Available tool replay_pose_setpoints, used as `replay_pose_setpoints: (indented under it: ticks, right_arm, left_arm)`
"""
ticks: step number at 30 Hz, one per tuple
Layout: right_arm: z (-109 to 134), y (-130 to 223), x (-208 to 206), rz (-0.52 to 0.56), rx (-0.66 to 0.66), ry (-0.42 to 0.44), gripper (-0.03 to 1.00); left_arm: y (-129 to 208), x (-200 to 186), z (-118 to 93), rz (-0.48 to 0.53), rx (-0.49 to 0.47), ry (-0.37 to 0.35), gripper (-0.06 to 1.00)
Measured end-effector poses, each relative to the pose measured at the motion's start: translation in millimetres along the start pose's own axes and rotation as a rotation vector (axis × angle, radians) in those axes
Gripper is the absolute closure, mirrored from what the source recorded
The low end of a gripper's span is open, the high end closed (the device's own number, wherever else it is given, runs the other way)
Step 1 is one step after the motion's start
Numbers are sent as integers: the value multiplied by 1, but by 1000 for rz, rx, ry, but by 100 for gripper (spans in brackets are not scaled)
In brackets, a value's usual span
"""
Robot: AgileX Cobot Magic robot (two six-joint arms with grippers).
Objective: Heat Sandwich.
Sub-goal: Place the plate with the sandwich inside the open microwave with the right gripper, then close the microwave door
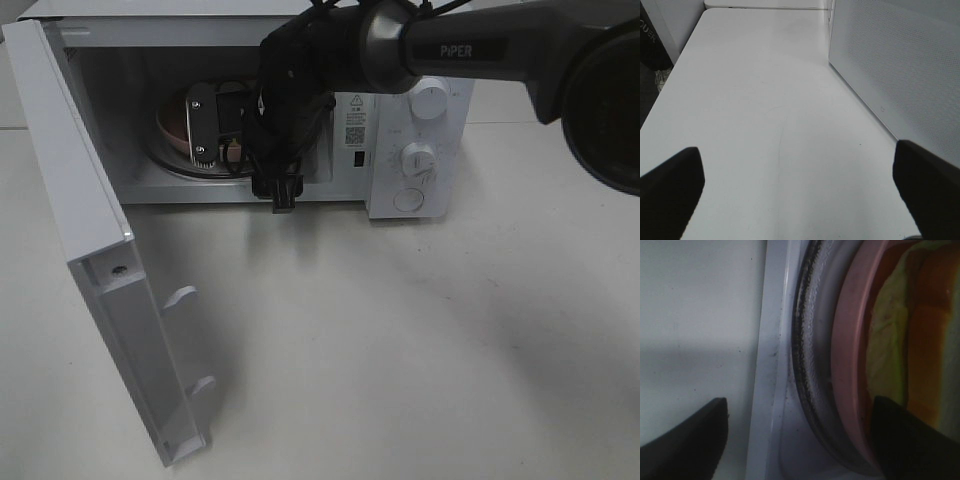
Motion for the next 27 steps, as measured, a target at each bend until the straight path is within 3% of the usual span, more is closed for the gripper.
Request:
replay_pose_setpoints:
  ticks: [6, 27]
  right_arm:
    - [-5, 5, -18, 9, -28, 38, 21]
    - [33, 31, -58, 19, -43, -7, 21]
  left_arm:
    - [0, 0, 0, 0, 0, 0, -2]
    - [0, 0, 0, 0, 0, 0, -2]
Point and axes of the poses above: a point on each arm's last joint axis where the gripper is mounted, x pointing out along that axis toward the gripper, z along the wrist's bending axis when the last joint is at zero, y = z × x, the point moved 7 cm from there along x, pointing out along that axis toward the gripper, and after that the axes turned 4 degrees about x, right-handed, at the moved point
